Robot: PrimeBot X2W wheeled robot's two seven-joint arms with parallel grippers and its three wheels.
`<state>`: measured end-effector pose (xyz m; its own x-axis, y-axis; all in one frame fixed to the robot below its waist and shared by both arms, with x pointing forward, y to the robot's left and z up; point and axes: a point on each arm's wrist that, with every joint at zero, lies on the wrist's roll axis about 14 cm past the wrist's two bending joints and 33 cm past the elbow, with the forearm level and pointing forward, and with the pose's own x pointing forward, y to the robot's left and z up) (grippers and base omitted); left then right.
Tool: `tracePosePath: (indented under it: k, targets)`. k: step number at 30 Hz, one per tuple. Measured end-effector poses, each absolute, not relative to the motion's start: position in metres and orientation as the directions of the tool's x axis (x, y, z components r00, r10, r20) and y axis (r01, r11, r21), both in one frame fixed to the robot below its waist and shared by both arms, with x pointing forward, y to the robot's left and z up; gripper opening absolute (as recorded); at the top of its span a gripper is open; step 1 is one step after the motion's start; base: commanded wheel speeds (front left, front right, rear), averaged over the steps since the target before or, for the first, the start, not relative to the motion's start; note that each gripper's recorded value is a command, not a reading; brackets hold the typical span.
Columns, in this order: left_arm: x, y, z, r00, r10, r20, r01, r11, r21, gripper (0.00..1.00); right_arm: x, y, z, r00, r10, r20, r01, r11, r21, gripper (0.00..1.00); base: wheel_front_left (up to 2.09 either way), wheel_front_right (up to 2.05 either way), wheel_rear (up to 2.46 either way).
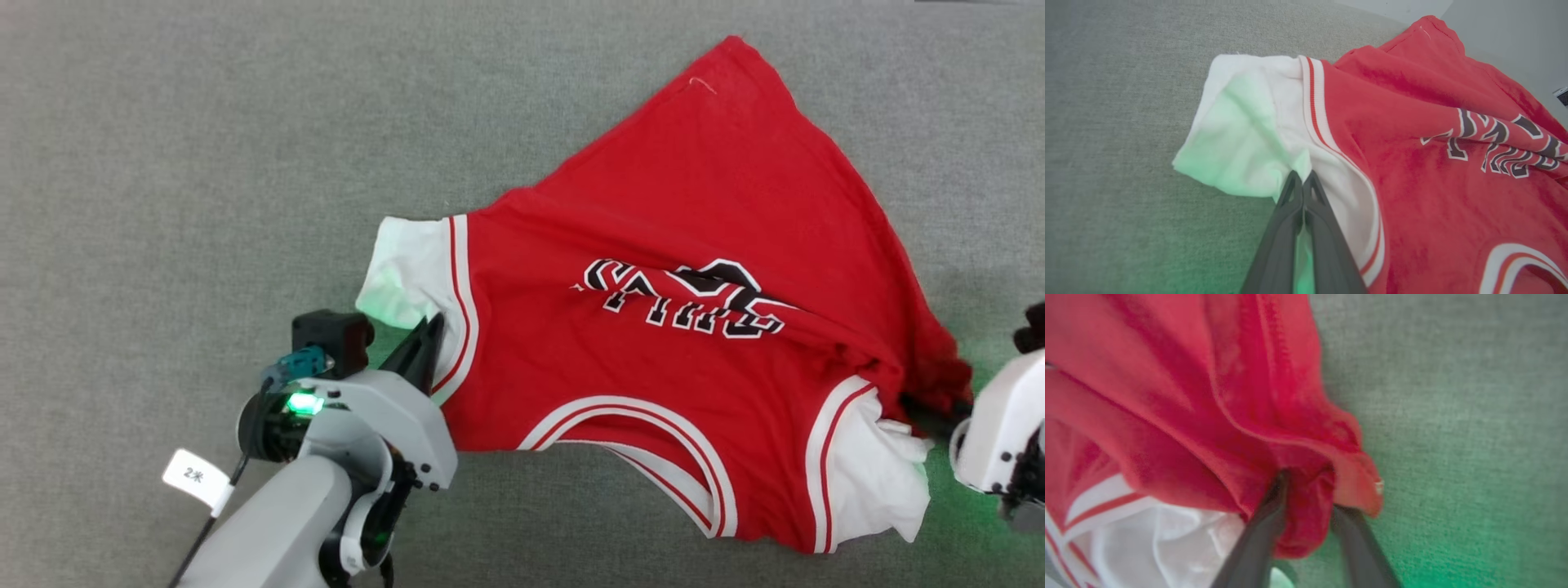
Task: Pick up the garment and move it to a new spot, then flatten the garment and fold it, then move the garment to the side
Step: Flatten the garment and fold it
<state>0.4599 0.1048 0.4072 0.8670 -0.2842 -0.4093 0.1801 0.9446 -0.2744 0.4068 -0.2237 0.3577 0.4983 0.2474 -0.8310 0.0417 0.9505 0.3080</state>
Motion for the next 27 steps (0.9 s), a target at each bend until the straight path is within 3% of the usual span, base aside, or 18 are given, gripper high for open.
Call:
tracePosePath:
  k: [7,11,14,17,20,24,27]
  targets:
    - [0.451,0.11,0.414,0.872,-0.276,-0.403,0.178,0.948,-0.265,0.0,0.405,-0.235,0.385,0.519,0.23,-0.823,-0.003,0.964,0.268,1.0,0.0,0.0,0.0]
    - [0.447,0.11,0.419,0.875,-0.278,-0.395,0.182,0.947,-0.264,0.0,0.405,-0.254,0.411,0.582,0.19,-0.791,-0.012,0.974,0.226,1.0,0.0,0.0,0.0]
    - [0.445,0.111,0.419,0.876,-0.275,-0.396,0.179,0.948,-0.264,0.0,0.422,-0.253,0.445,0.68,0.191,-0.708,-0.058,0.976,0.209,1.0,0.0,0.0,0.0]
    - [0.442,0.11,0.418,0.876,-0.276,-0.396,0.176,0.946,-0.272,0.0,0.451,-0.236,0.492,0.809,0.238,-0.537,-0.145,0.967,0.21,1.0,0.0,0.0,0.0]
    - [0.441,0.108,0.417,0.873,-0.28,-0.398,0.176,0.944,-0.278,0.0,0.475,-0.218,0.534,0.89,0.284,-0.356,-0.248,0.958,0.144,1.0,0.0,0.0,0.0]
    - [0.442,0.106,0.416,0.872,-0.286,-0.397,0.179,0.942,-0.285,0.0,0.503,-0.205,0.563,0.932,0.307,-0.191,-0.313,0.95,-0.002,1.0,0.0,0.0,0.0]
    - [0.443,0.105,0.415,0.871,-0.289,-0.398,0.18,0.941,-0.288,0.0,0.525,-0.194,0.566,0.932,0.333,-0.145,-0.342,0.939,-0.038,1.0,0.0,0.0,0.0]
